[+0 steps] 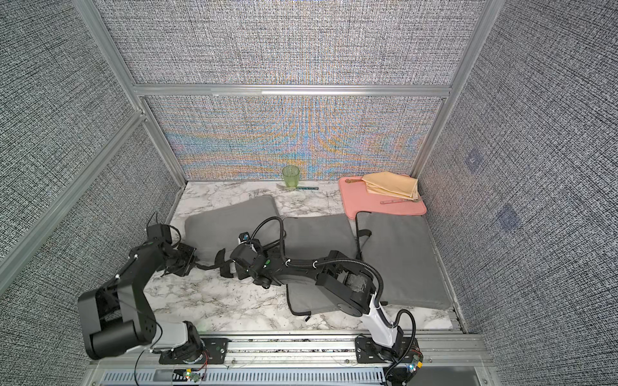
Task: Put the mouse into the laptop bag
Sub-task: Zip the zipper on the zippered laptop bag.
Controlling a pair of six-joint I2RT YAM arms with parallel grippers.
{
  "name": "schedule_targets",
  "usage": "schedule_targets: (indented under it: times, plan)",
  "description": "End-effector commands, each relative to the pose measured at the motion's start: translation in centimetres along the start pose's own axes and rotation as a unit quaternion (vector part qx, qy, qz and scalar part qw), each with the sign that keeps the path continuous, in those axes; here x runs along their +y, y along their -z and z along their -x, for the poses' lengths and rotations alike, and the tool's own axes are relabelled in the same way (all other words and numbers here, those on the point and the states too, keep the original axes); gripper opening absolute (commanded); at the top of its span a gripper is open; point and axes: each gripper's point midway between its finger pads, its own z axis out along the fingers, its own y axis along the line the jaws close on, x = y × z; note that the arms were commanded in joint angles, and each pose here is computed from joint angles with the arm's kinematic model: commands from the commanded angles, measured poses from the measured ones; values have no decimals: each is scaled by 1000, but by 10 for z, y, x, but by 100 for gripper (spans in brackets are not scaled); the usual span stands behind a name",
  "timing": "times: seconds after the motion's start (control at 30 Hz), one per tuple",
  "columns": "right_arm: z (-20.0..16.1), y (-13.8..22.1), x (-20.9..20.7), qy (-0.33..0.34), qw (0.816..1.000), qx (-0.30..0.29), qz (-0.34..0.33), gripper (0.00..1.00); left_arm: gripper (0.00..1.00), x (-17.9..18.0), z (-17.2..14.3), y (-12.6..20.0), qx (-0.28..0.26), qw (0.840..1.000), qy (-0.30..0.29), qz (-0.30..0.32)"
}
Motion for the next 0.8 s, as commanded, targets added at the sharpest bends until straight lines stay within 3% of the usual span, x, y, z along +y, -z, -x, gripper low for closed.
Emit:
schedule_targets:
  times: [0.0, 0.17, 0.23, 0.37, 0.4, 0.5, 0.7, 0.77]
  plan:
    - [-8, 8, -3, -1, 1000, 9, -2, 0, 0, -32, 44, -4, -44, 999, -13, -7]
    - [-19, 5, 1, 2, 1000, 26, 10, 0, 0, -69, 90, -15, -50, 998, -18, 26]
    - [-22, 1, 4, 3, 999, 33, 14, 0, 22, -75, 98, -12, -55, 998, -14, 34]
    - [-18, -6, 11, 2, 999, 28, 24, 0, 90, -84, 94, 3, -65, 997, -28, 24]
    - [-15, -8, 14, 2, 999, 25, 27, 0, 99, -84, 86, 4, -57, 998, -31, 18]
    - [-5, -19, 24, 1, 999, 24, 38, 0, 99, -74, 62, 14, -43, 998, -33, 14]
    - [20, -35, 38, -4, 998, 18, 54, 0, 99, -20, 13, 24, -22, 999, -15, 24]
    - [26, -36, 46, 1, 998, 16, 60, 0, 99, -5, -9, 24, -10, 1000, -6, 2]
